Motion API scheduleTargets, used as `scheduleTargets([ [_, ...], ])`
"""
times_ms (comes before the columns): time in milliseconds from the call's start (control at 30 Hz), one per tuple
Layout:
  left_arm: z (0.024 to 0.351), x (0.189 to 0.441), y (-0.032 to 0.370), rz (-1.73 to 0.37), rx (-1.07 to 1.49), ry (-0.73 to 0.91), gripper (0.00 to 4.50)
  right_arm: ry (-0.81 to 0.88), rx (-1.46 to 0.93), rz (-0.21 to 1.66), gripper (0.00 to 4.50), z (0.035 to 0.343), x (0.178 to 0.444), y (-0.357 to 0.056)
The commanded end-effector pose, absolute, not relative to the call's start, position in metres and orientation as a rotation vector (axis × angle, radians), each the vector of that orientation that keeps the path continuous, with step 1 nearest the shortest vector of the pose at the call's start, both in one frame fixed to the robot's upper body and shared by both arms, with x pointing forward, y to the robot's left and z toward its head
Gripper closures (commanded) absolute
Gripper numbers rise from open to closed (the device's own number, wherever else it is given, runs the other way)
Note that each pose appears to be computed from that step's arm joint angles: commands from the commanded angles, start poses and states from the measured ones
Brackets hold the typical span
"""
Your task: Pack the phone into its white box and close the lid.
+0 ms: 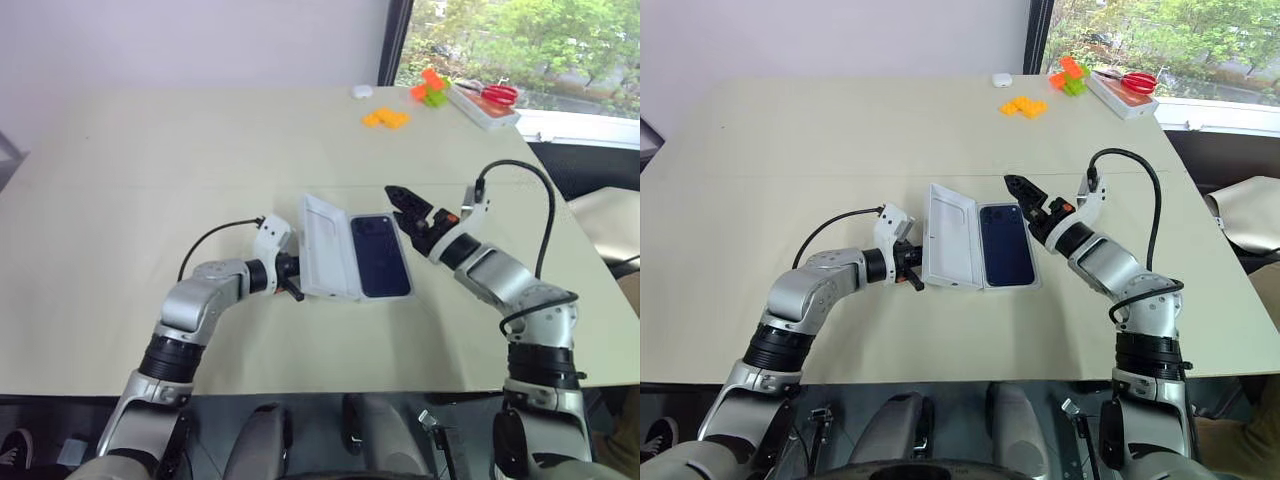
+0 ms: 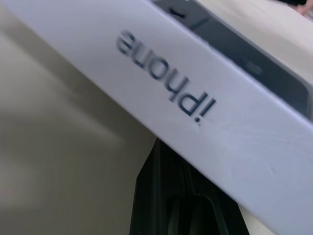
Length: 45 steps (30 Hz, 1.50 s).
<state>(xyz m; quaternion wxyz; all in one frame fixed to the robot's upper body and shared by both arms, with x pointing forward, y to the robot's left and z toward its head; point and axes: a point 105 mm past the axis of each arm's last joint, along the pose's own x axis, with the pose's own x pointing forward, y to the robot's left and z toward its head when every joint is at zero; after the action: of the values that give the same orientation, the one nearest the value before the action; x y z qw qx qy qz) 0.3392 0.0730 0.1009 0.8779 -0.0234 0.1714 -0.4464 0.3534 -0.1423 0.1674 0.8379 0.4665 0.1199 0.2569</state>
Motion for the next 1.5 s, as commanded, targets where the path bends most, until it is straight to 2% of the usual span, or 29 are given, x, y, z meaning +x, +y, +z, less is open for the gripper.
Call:
scheduleTargets([
  [33,0.127,0.345,0.075,-0.932,-0.062,0.266,4.5,0.154,0.886,0.589,0.05,0.19,0.357,-0.148],
  [167,0.133,0.346,0.062,-0.955,-0.054,0.244,4.5,0.13,0.606,0.575,0.05,0.184,0.365,-0.169],
  [233,0.134,0.344,0.049,-0.99,-0.04,0.232,4.5,0.087,0.31,0.563,0.05,0.178,0.369,-0.188],
  [367,0.134,0.34,0.022,-1.062,-0.036,0.222,4.5,0.038,-0.067,0.725,0.05,0.174,0.356,-0.198],
  [433,0.132,0.337,0.012,-1.09,-0.027,0.223,4.5,0.036,-0.167,0.796,0.05,0.171,0.35,-0.202],
  [567,0.125,0.336,-0.002,-1.112,-0.022,0.23,4.5,0.038,-0.351,0.82,0.05,0.168,0.35,-0.215],
  [833,0.128,0.333,0.006,-1.108,-0.063,0.23,4.5,0.054,-0.45,0.906,0.05,0.151,0.342,-0.204],
  [1100,0.167,0.345,0.042,-1.004,-0.146,0.146,4.5,0.06,-0.443,0.886,0.05,0.152,0.351,-0.206],
  [1167,0.178,0.349,0.051,-0.978,-0.168,0.125,4.5,0.061,-0.415,0.864,0.56,0.154,0.355,-0.209],
  [1233,0.185,0.351,0.061,-0.958,-0.174,0.115,4.5,0.067,-0.454,0.859,1.34,0.153,0.356,-0.21],
  [1433,0.144,0.358,0.091,-0.851,-0.05,0.235,4.5,0.076,-0.512,0.838,4.48,0.146,0.36,-0.212],
  [1500,0.132,0.356,0.096,-0.845,-0.024,0.272,4.5,0.067,-0.511,0.843,4.48,0.147,0.36,-0.21],
])
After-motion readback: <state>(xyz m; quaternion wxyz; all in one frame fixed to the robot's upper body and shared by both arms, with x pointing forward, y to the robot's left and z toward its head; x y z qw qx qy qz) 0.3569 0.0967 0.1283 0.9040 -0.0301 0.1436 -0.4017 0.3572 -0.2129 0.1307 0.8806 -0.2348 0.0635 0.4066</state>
